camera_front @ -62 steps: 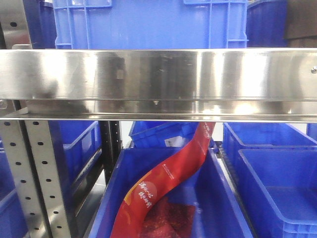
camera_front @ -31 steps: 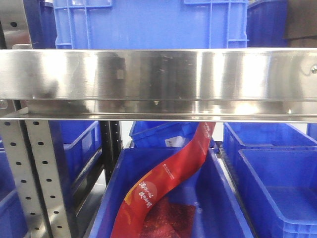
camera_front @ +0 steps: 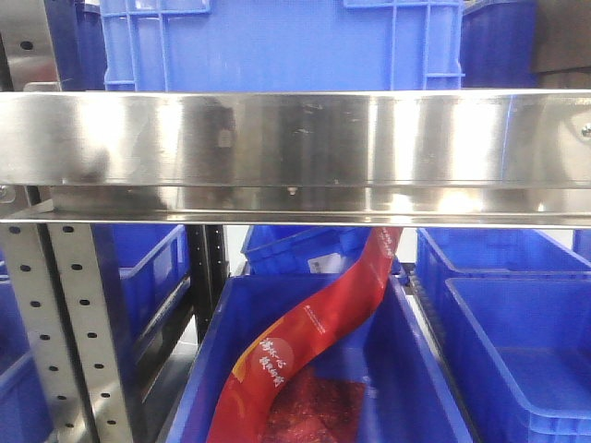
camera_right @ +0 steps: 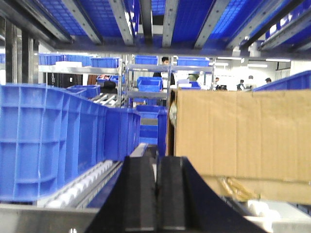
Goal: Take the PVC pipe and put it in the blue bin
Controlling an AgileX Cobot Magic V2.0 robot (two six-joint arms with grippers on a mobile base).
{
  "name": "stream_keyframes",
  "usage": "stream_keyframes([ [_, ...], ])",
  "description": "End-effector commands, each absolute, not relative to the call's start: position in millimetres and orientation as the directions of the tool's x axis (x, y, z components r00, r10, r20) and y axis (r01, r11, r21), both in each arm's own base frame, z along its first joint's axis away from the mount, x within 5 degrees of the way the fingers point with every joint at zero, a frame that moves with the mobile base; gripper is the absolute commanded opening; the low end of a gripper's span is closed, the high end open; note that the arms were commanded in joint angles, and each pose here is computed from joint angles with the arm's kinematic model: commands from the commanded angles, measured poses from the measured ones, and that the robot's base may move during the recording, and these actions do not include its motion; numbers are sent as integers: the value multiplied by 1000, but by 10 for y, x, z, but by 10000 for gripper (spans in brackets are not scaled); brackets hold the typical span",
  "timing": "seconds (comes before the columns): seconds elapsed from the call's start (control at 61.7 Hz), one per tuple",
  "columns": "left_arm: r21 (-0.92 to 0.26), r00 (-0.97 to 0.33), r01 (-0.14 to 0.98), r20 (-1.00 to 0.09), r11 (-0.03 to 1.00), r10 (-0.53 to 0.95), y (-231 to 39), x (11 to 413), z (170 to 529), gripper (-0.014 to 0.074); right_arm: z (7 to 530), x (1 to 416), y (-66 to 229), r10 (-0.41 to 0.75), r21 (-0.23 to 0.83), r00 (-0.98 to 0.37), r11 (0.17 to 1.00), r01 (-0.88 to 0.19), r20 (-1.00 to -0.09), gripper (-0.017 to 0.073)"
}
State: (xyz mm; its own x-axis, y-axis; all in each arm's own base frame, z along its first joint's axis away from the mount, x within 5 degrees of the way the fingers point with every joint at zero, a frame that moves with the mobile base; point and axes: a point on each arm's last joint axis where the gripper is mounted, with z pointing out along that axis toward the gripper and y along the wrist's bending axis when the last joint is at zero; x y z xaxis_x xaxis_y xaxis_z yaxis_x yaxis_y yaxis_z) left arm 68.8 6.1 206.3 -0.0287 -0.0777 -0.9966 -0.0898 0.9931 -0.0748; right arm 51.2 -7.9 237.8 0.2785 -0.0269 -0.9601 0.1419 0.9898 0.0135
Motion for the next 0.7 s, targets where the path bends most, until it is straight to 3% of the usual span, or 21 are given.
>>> stream_keyframes([
  [0.0, -80, -6, -90, -997, 993, -81, 62, 683, 2082, -111, 2362, 510, -82, -40, 5, 296, 989, 150, -954, -169],
  [0.681, -80, -6, -90, -997, 993, -81, 62, 683, 2082, -111, 2234, 540, -82, -25, 4, 198, 989, 146, -980, -169],
])
